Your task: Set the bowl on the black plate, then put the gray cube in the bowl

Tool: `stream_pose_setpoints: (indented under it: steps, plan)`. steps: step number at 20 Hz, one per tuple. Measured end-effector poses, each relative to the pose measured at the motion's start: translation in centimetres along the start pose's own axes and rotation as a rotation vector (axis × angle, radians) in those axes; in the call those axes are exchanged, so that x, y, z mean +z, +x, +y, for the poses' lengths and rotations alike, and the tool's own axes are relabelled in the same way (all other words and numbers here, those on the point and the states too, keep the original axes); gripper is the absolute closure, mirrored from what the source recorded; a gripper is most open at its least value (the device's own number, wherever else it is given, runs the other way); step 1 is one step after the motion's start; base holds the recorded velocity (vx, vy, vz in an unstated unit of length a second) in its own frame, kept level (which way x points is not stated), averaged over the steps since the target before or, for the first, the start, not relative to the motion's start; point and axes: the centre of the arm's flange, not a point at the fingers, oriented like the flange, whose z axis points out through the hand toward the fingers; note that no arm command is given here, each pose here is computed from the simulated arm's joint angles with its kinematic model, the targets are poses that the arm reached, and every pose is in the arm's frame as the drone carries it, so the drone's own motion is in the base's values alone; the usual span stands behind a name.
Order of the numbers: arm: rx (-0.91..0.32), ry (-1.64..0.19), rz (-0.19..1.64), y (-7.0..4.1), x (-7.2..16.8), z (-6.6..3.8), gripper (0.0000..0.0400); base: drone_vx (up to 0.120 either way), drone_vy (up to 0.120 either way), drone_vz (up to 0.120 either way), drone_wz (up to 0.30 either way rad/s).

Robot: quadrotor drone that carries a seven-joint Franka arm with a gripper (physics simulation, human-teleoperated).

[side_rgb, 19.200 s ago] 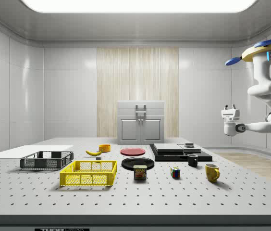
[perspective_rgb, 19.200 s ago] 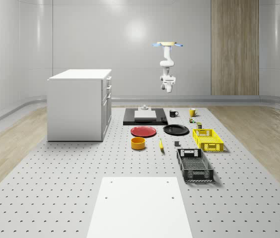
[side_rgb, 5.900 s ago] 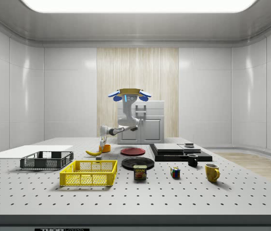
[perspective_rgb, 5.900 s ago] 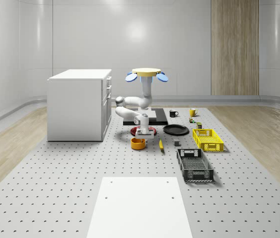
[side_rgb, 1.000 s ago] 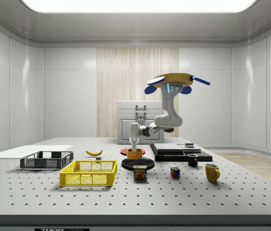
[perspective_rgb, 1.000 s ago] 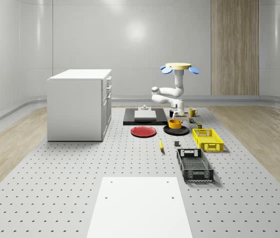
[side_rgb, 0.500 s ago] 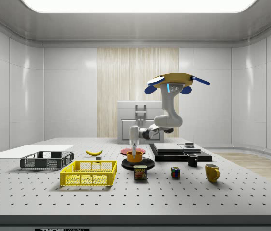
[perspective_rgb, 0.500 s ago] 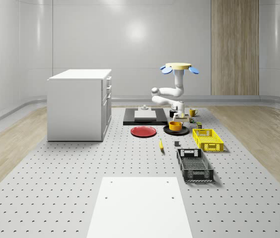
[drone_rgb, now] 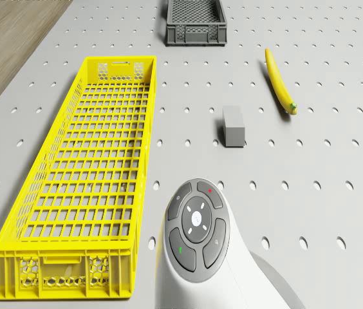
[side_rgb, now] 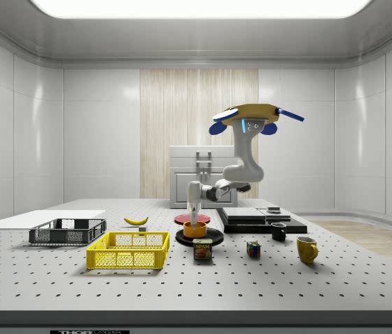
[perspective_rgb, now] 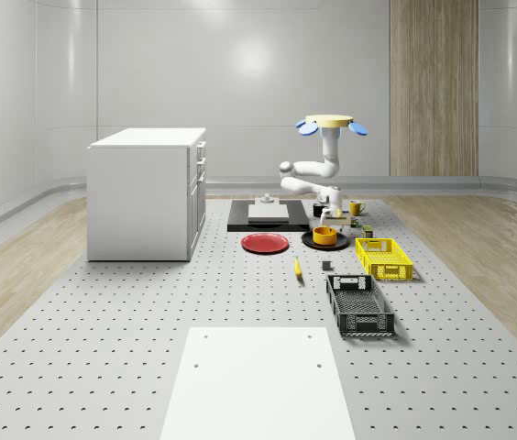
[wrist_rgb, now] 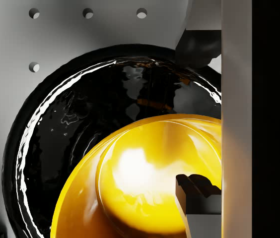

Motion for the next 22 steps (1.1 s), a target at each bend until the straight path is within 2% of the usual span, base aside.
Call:
stream_pose_setpoints:
  steps: [2,6,17,20,22]
  plan:
    - [0.0,0.0,0.0,-0.02,-0.05,-0.02,0.0037,0.04,-0.06,0.12,0.0]
    - [0.0,0.0,0.0,-0.04,-0.11,-0.04,0.0014,0.12,-0.12,0.0,0.0]
    - [0.0,0.0,0.0,-0.05,-0.14,-0.05,0.0001,0.12,-0.12,0.0,0.0]
    - [0.0,0.0,0.0,-0.05,-0.14,-0.05,0.0,0.12,0.0,0.0,0.0]
    - [0.0,0.0,0.0,-0.05,-0.14,-0.05,0.0,0.02,0.0,-0.1,0.0]
